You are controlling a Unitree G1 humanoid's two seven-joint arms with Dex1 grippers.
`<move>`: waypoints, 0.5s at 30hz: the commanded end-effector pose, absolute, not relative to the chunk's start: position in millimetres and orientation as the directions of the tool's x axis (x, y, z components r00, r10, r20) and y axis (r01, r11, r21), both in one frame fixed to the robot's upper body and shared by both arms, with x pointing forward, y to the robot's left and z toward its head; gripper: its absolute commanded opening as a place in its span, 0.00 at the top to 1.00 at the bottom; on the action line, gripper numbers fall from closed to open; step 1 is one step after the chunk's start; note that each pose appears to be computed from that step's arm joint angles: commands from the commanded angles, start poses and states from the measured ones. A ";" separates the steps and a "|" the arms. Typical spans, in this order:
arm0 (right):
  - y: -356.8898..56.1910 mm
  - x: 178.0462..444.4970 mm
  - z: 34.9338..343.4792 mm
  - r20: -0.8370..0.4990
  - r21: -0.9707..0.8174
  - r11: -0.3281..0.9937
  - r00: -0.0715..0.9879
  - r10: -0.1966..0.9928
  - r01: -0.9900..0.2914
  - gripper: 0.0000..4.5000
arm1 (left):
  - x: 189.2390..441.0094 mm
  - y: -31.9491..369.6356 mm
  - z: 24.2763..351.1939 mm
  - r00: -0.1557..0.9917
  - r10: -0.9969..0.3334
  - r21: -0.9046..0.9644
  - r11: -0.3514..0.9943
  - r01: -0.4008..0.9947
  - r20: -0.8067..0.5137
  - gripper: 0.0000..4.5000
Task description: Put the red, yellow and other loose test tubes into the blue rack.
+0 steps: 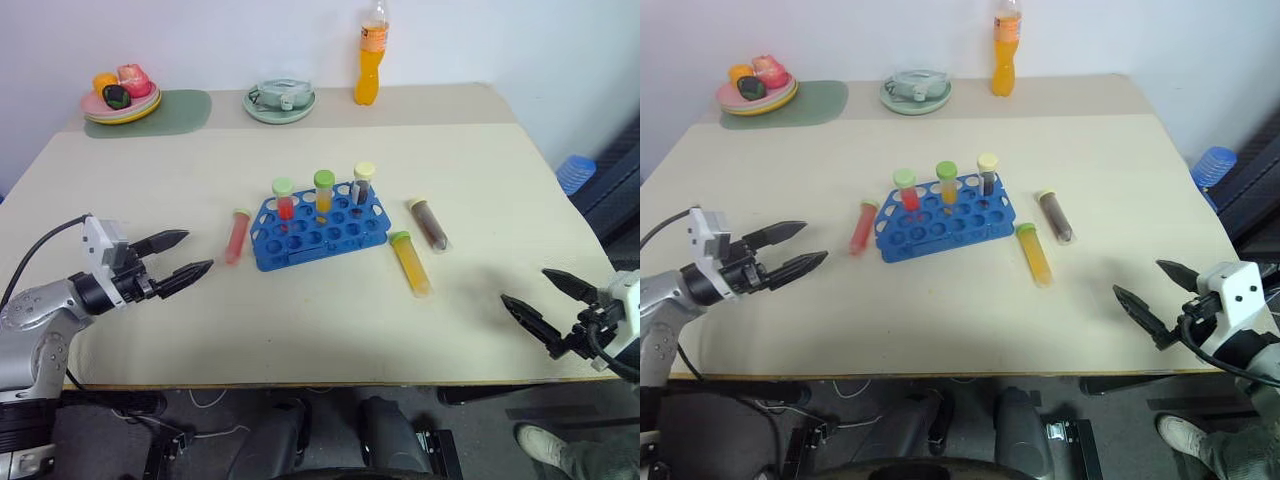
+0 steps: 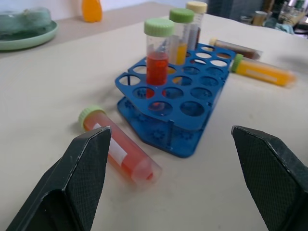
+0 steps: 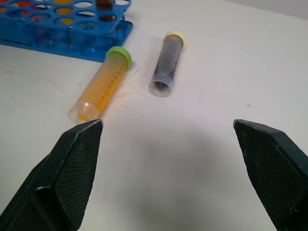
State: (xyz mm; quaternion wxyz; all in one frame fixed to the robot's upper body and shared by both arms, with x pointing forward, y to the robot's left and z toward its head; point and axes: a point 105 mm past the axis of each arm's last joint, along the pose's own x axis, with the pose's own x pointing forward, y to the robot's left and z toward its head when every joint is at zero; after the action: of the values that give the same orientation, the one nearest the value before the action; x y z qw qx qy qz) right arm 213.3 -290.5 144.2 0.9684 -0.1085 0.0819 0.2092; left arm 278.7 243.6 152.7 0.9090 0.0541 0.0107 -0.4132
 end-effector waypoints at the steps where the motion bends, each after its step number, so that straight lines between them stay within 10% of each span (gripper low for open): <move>1: -301.5 210.9 150.2 -0.182 -0.206 0.890 0.909 0.374 -0.407 0.00 | 273.6 241.1 157.9 0.635 -0.770 0.126 0.625 0.770 -0.064 0.09; 15: -298.7 238.1 148.3 -0.116 -0.229 0.892 0.921 0.373 -0.390 0.00 | 283.2 218.5 164.4 0.548 -0.836 0.218 0.538 0.814 0.021 0.09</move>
State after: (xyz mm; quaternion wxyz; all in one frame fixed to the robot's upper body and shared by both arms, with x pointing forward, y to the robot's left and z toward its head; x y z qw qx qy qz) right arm 234.1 -298.7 140.9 0.9719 -0.1118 0.0416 0.2030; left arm 282.6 220.1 158.9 0.8815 0.0685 -0.0422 -0.4653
